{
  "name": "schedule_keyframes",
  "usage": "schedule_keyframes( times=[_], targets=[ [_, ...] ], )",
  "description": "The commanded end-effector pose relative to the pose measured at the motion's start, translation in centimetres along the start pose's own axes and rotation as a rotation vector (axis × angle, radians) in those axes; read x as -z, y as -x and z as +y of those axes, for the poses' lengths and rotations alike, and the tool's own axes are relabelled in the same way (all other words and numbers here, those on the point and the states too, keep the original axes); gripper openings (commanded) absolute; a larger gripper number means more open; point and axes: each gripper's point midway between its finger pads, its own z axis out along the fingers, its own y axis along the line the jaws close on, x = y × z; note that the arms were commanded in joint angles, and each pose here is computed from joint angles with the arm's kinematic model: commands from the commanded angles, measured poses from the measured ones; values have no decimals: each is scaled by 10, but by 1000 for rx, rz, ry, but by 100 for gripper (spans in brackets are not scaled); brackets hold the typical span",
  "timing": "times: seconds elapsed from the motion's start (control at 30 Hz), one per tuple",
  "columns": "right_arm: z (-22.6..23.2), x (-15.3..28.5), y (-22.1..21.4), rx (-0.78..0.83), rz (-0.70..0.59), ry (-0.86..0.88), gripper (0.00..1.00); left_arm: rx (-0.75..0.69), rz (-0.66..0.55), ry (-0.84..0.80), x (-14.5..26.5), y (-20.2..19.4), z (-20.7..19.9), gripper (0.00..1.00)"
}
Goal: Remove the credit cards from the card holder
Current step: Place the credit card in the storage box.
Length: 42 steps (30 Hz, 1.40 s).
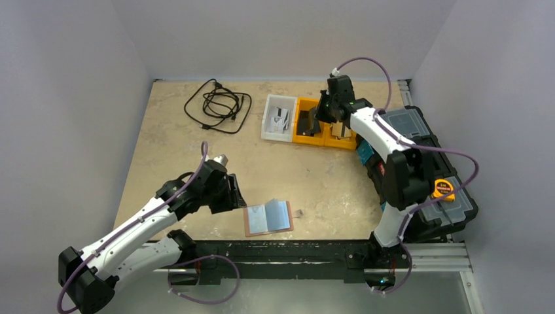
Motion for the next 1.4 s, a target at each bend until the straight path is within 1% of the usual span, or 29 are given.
schedule_keyframes(
  times=[0.0,0.1,0.2,0.23,0.33,0.4,0.43,0.57,0.67,0.77,0.87,0.93,1.13,1.37],
  targets=[
    [2,-26,21,41,-10,-18,0,-9,-24,-24,11,3,-2,52],
    [5,-45,25,41,8,-3,0,-9,-25,-25,14,0,1,52],
    [-2,-61,25,34,35,-34,0,-9,-23,-20,16,-1,3,52],
    [-2,-64,24,35,45,-36,5,-8,-24,-22,16,-1,3,52],
    [-4,-66,23,36,51,-45,28,-5,-30,-28,18,-1,3,52],
    [-4,-61,25,38,45,-48,39,-5,-30,-28,17,-1,3,52],
    [-2,-56,27,39,40,-44,42,-6,-29,-27,17,-1,3,52],
    [-7,-36,30,48,26,-73,49,-10,-36,-23,17,2,2,52],
    [-3,-16,27,48,24,-50,50,-12,-43,-17,17,4,2,53],
    [0,3,14,52,29,-37,50,-10,-51,-7,17,7,3,53],
    [10,25,-13,71,38,-2,50,-2,-51,-1,16,7,3,52],
    [18,38,-35,84,49,25,50,7,-69,30,16,11,9,53],
    [60,83,-101,119,86,154,50,47,-83,120,14,15,28,53],
    [109,132,-176,134,148,314,49,95,-63,158,9,18,36,53]
  ],
)
